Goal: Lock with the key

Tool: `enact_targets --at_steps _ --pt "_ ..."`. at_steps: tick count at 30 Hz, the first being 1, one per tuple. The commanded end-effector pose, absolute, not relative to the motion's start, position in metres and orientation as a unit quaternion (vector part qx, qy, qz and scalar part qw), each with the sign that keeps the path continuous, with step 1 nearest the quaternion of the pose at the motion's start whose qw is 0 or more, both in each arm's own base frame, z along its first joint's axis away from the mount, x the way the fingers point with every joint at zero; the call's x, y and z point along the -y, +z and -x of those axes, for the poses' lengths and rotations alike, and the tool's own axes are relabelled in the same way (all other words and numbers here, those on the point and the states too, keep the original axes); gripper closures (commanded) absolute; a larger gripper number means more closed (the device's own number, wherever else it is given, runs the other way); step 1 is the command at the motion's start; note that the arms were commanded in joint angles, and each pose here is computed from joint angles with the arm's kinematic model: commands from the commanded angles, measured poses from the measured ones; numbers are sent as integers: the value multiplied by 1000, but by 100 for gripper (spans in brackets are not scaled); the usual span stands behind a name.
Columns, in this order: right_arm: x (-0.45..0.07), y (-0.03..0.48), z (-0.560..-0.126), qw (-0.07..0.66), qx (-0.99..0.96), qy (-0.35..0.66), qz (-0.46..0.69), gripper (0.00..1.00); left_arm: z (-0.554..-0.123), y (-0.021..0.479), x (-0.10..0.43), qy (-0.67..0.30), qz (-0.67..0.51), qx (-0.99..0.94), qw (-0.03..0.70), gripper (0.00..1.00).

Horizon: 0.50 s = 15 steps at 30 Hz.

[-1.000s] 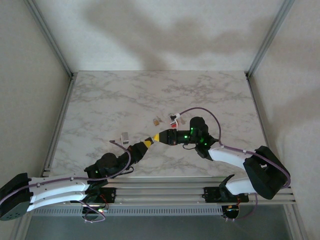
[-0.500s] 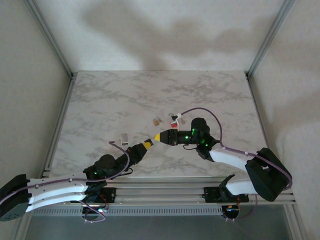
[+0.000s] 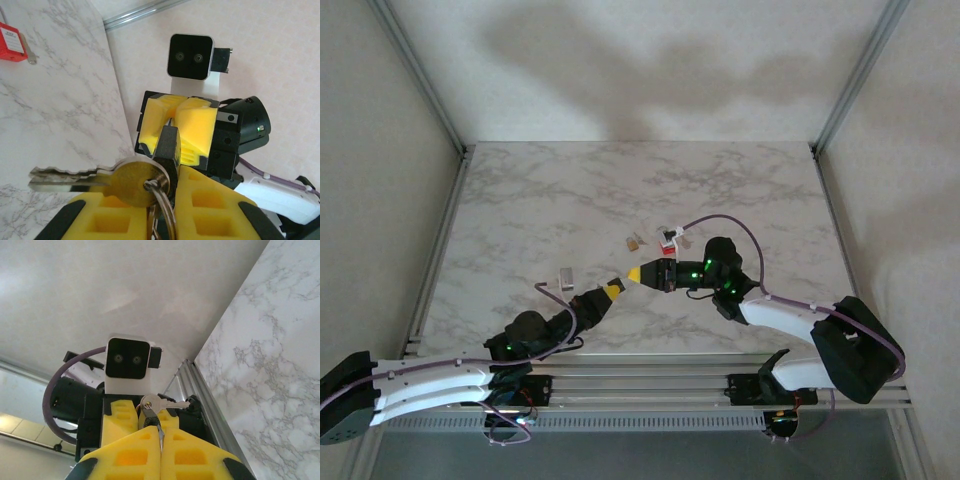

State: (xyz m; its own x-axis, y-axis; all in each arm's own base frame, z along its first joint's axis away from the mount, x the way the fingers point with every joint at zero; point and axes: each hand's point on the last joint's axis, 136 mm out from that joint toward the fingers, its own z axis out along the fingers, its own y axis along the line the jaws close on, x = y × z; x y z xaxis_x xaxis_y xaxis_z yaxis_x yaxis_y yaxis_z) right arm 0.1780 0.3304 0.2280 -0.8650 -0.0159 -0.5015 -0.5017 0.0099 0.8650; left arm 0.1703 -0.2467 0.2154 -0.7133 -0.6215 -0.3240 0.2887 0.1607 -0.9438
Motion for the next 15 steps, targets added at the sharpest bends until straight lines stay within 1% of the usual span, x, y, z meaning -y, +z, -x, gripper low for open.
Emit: enact_targets --at_steps 1,11,12,15 --pt "-327 237 -171 190 -670 688 203 100 -160 243 245 -674 94 -631 372 100" --pt "-332 242 -162 185 -657 694 231 100 -153 251 253 -689 66 -621 367 100" --pt "-336 242 -152 176 -652 696 244 100 -153 252 254 -690 64 -621 368 100" --pt "-337 245 -146 175 -646 697 256 100 -151 255 255 -694 58 -617 367 100"
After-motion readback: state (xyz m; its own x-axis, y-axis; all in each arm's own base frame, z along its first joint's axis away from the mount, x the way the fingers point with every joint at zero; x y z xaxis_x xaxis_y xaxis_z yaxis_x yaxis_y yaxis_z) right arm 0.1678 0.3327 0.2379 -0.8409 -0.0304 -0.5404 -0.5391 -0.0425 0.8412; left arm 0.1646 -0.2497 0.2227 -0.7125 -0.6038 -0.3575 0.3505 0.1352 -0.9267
